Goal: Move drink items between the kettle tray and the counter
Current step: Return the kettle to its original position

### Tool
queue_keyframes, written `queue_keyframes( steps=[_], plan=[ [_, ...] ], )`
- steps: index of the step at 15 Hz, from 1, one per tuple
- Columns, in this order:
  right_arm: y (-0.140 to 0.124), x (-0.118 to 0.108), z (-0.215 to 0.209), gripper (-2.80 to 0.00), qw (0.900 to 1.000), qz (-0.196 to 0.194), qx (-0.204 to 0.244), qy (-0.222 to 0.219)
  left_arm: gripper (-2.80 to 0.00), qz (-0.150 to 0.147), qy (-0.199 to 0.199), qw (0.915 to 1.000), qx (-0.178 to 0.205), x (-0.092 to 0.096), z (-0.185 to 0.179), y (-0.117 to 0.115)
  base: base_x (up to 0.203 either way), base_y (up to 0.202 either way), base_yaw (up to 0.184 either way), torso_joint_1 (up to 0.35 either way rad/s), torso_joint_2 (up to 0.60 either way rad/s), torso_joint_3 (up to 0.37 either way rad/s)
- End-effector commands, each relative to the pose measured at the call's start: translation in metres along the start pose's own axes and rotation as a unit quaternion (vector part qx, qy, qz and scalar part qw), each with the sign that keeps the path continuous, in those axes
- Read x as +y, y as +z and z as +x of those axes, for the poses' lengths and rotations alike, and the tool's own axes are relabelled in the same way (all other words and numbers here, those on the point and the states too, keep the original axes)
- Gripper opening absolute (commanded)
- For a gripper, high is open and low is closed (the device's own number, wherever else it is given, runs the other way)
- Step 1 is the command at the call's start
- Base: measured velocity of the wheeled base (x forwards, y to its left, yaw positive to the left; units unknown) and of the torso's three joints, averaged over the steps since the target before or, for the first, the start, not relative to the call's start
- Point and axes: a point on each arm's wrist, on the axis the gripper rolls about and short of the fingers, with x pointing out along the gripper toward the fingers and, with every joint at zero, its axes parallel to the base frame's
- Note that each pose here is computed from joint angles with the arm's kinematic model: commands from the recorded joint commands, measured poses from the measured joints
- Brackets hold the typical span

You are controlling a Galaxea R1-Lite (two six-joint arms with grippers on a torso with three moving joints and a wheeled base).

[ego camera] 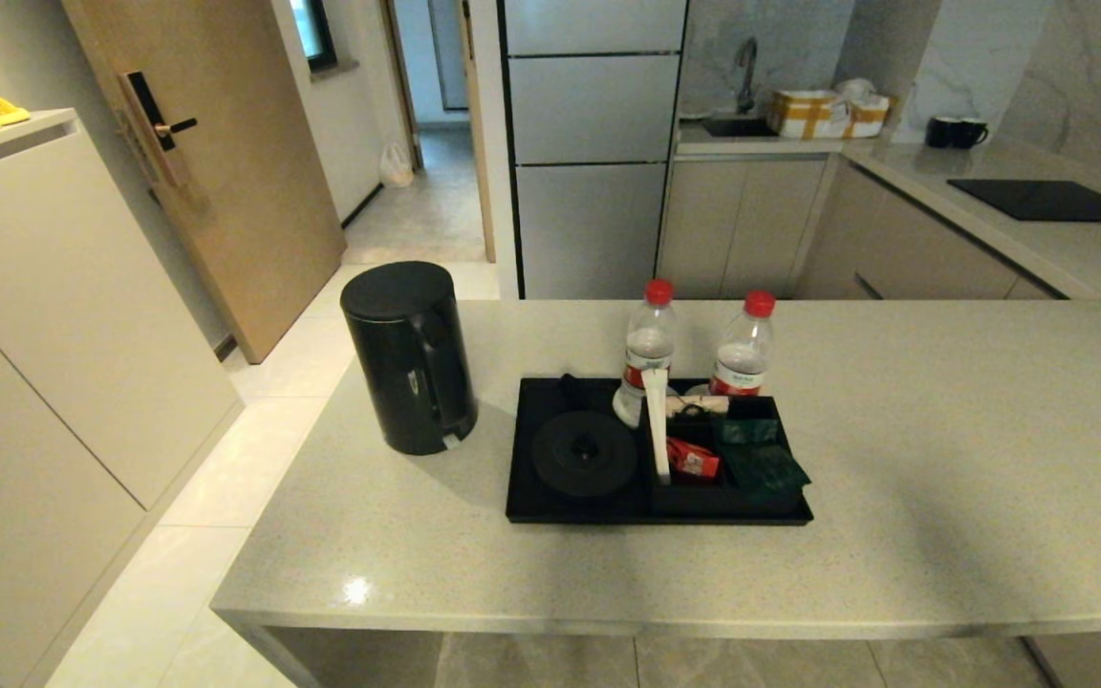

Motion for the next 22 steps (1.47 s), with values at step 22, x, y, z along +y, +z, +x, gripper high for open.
queue_keyframes(
  steps=[22],
  plan=[
    [0.000,0.000,0.000,-2.80,1.000,0.000,-0.001,0.000,-2.80,-0.021,-0.382,0.9019,0.201,-0.027,0.337,-0.016,0.000,0.000,0.000,0.000,0.00,0.000]
  ],
)
